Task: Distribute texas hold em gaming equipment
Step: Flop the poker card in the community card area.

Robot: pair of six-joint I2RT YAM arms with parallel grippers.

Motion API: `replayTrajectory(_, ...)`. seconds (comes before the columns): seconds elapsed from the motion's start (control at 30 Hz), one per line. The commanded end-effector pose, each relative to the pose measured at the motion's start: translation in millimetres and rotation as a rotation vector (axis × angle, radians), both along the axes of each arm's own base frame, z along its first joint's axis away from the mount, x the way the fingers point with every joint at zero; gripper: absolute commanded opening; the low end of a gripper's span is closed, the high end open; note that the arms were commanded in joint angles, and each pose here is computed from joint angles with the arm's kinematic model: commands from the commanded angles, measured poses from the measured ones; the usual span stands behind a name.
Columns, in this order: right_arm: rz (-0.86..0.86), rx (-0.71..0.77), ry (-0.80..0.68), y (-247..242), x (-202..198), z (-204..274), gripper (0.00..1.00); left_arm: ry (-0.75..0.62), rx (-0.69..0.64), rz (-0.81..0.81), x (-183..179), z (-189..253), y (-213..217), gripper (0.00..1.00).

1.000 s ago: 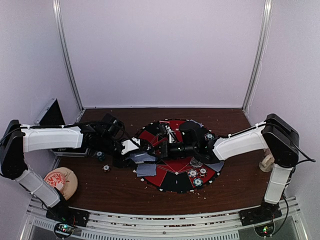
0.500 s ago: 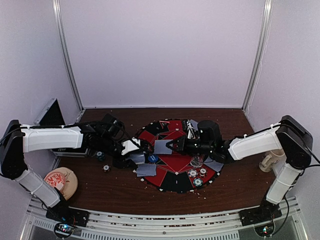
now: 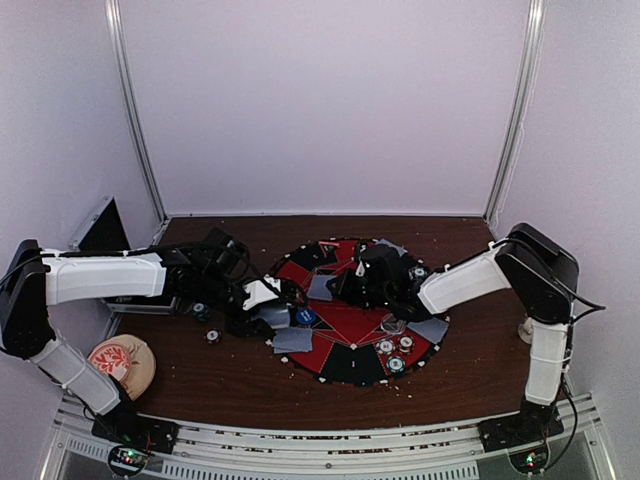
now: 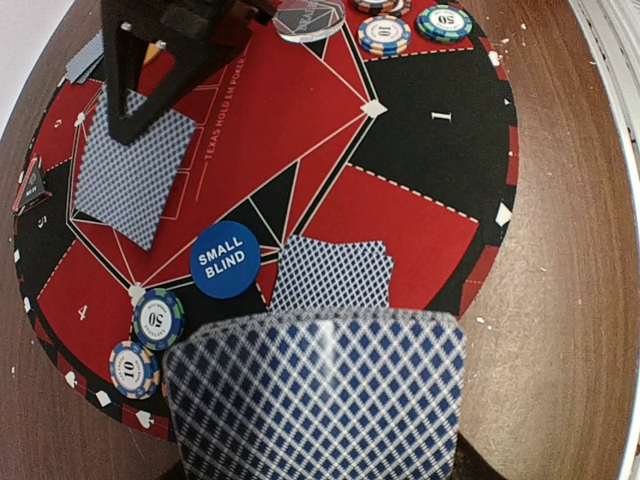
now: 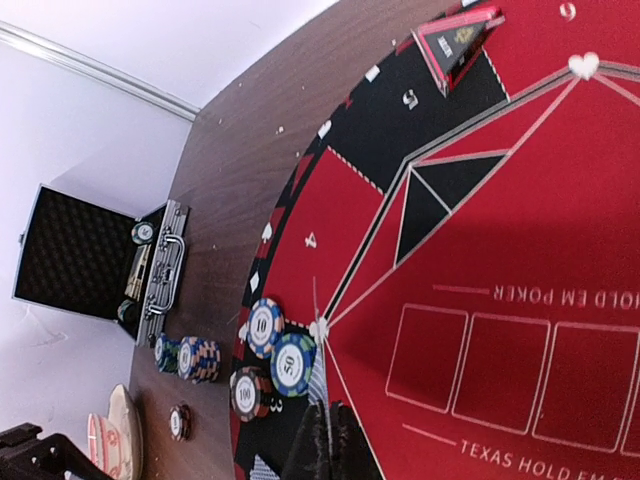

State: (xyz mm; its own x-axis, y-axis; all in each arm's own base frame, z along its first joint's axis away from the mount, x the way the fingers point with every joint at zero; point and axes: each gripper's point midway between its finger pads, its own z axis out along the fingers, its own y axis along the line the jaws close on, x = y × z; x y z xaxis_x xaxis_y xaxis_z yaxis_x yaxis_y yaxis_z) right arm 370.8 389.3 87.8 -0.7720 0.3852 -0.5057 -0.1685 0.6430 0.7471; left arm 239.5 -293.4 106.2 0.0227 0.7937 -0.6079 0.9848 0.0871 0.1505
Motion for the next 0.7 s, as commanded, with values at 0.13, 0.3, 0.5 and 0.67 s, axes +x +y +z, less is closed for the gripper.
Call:
replayTrajectory(0.13, -0.069, -0.363, -0.218, -20, 30, 29, 0.00, -0.025, -0.040, -0.009, -1, 10, -2, 0.54)
replayTrajectory(0.3, -0.036, -0.705, -0.311, -34, 41, 30, 0.00, -0.027, -0.033, -0.002, 0, 9, -2, 0.54)
replayTrajectory(0.5, -0.051, -0.931, -0.420, -45, 55, 52, 0.00, -0.037, -0.004, 0.022, 5, 3, 4, 0.54)
replayTrajectory(0.67, -0.018, -1.049, -0.467, -40, 60, 56, 0.00, -0.043, 0.037, 0.068, 17, -4, 21, 0.54)
